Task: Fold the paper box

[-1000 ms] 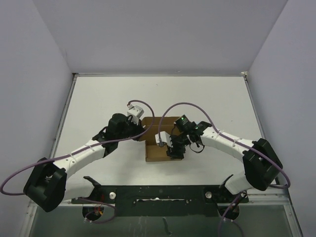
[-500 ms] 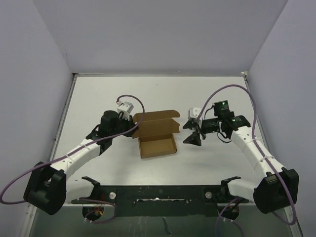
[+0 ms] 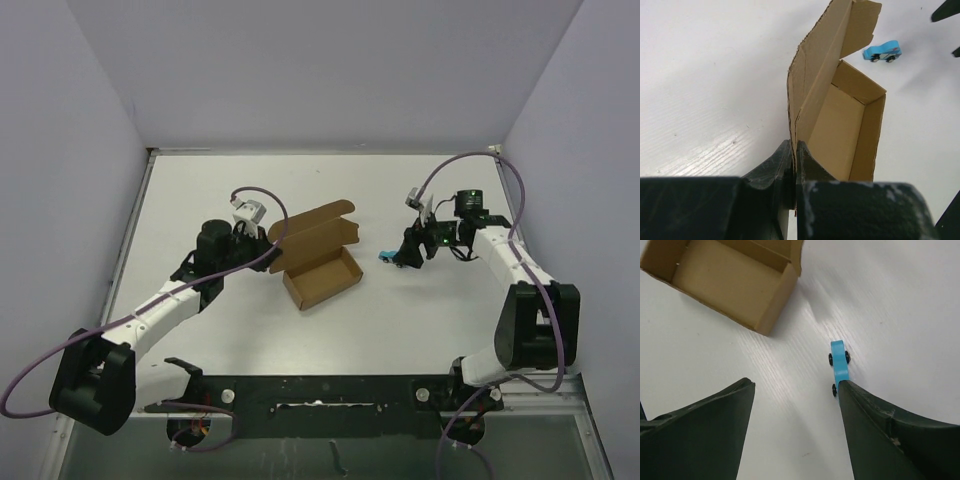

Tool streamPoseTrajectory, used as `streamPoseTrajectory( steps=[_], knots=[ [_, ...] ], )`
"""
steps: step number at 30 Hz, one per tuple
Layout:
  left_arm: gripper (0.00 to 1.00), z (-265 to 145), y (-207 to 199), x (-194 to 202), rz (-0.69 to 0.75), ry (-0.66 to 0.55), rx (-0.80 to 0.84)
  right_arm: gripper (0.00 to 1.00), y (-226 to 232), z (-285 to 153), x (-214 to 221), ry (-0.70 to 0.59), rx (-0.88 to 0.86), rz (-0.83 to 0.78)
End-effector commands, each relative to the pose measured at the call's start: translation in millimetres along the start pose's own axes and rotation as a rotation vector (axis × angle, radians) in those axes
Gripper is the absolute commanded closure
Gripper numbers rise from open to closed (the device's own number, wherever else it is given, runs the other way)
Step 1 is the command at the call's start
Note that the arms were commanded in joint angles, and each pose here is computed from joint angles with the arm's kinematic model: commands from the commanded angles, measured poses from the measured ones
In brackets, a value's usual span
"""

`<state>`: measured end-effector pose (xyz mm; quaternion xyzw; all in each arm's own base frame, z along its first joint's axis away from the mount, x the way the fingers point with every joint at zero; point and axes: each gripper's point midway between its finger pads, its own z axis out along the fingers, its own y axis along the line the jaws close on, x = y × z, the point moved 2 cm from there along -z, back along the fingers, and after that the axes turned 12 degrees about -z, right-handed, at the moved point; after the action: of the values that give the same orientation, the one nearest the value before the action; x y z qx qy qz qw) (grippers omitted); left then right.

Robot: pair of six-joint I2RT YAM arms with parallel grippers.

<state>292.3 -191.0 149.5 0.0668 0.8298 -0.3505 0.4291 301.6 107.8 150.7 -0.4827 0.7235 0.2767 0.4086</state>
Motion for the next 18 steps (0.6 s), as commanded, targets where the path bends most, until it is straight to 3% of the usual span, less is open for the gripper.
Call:
streamPoseTrajectory(
  steps=[1,11,18],
  knots=[
    [1.00,-0.4,-14.2,-19.6,0.048,-0.075,0.074,0.32,-21.2,4.5,25.5,0.152,0.019,0.023],
    [1.00,2.8,-17.8,-17.0,0.044,-0.047,0.101,0.39,-35.8,31.4,54.2,0.368,0.045,-0.020],
    [1.00,2.8,-19.1,-17.1,0.047,-0.043,0.109,0.49,-46.3,39.4,65.5,0.437,0.074,-0.021]
  ],
)
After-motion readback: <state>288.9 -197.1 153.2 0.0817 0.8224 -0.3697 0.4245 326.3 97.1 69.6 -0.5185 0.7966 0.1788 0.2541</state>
